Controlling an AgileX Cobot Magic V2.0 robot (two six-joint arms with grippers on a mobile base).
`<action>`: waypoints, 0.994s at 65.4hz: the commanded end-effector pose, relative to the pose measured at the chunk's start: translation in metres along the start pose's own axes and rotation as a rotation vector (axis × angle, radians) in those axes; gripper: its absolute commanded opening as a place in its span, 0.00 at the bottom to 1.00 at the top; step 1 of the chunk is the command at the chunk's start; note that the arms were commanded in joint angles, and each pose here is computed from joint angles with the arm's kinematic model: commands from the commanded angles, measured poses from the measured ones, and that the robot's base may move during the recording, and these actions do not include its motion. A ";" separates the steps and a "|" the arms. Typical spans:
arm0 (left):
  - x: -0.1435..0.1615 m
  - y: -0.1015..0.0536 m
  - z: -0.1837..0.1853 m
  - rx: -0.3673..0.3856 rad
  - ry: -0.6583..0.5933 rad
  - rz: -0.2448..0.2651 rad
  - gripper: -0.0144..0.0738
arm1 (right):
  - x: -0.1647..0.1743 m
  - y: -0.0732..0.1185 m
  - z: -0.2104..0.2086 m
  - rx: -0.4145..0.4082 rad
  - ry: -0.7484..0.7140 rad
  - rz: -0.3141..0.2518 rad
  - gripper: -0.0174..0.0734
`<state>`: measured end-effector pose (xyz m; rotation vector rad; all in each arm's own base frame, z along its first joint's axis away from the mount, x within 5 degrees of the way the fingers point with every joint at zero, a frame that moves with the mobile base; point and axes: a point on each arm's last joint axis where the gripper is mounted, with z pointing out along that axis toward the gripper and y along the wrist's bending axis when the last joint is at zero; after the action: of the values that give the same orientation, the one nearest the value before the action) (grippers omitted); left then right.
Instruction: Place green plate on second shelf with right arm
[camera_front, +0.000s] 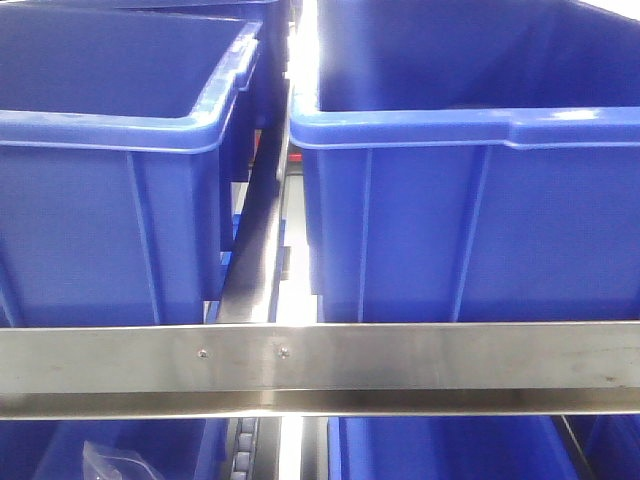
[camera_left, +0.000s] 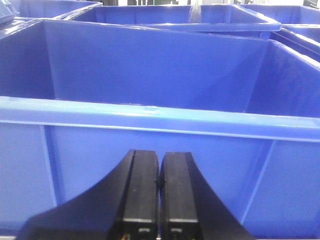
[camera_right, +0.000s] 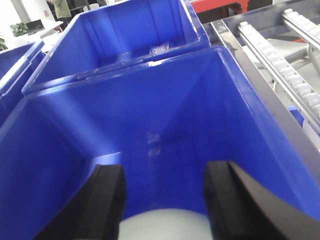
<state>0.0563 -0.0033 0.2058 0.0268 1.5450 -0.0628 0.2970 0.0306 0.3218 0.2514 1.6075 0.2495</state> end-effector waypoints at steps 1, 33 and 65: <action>0.005 0.000 0.000 -0.001 -0.060 -0.017 0.31 | -0.030 0.005 -0.006 -0.020 -0.152 0.004 0.72; 0.005 0.000 0.000 -0.001 -0.060 -0.017 0.31 | -0.092 0.024 -0.121 -0.161 -0.187 -0.212 0.72; 0.005 0.000 0.000 -0.001 -0.060 -0.017 0.31 | -0.085 -0.001 -0.295 -0.153 -0.107 -0.379 0.25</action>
<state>0.0563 -0.0033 0.2058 0.0268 1.5450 -0.0628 0.0263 0.0058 0.4083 -0.1567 1.5654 0.1036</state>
